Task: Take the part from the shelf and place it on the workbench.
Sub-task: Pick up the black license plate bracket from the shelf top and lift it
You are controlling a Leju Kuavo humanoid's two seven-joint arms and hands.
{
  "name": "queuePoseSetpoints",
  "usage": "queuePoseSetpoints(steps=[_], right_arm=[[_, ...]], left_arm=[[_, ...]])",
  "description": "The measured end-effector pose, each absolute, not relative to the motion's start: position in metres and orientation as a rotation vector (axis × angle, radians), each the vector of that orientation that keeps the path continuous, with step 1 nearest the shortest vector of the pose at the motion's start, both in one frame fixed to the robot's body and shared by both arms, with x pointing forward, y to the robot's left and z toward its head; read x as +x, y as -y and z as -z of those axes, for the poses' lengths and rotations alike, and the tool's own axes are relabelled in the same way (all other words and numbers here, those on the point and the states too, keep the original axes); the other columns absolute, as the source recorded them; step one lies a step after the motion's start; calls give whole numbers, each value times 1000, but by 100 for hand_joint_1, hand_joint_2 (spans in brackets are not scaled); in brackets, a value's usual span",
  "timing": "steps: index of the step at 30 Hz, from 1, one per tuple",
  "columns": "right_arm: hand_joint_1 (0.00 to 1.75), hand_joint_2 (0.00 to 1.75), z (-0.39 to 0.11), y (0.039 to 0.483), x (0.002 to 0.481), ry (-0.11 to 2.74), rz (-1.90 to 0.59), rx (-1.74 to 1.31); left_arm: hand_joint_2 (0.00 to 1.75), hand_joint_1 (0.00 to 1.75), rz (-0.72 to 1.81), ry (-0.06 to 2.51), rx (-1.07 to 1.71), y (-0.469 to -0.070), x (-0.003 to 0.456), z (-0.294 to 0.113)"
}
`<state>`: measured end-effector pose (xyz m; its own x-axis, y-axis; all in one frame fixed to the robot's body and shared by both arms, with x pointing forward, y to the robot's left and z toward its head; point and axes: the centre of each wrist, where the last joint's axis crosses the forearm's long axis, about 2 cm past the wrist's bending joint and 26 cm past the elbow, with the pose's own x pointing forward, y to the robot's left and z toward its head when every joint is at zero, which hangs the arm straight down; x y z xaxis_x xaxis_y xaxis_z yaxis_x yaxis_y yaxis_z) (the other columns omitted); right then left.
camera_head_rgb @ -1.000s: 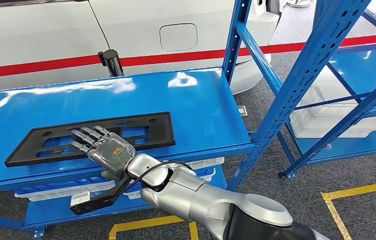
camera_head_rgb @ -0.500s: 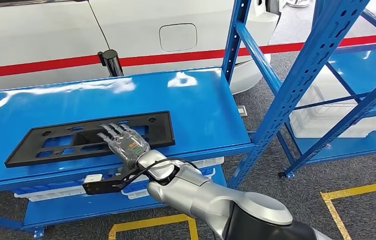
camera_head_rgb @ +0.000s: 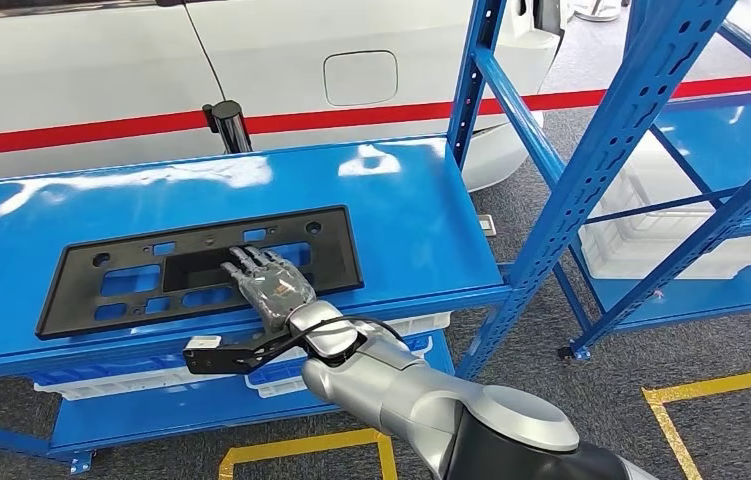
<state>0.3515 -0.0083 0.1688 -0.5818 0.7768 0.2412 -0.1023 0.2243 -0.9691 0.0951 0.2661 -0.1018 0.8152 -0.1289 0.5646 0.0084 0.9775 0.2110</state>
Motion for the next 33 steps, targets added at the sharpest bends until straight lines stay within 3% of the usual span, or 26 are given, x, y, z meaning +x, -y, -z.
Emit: queuePoseSetpoints(steps=[14, 20, 33], right_arm=[[0, 175, -181, 2, 350, 1924, -1340, -587], [0, 175, -218, -8, 358, 2093, -1255, -620], [0, 175, -233, -16, 354, 2166, -1230, -591]], left_arm=[[0, 0, 74, 610, 220, -266, 94, 102], [0, 0, 79, 611, 219, -265, 94, 102], [0, 0, 80, 614, 219, -265, 93, 102]])
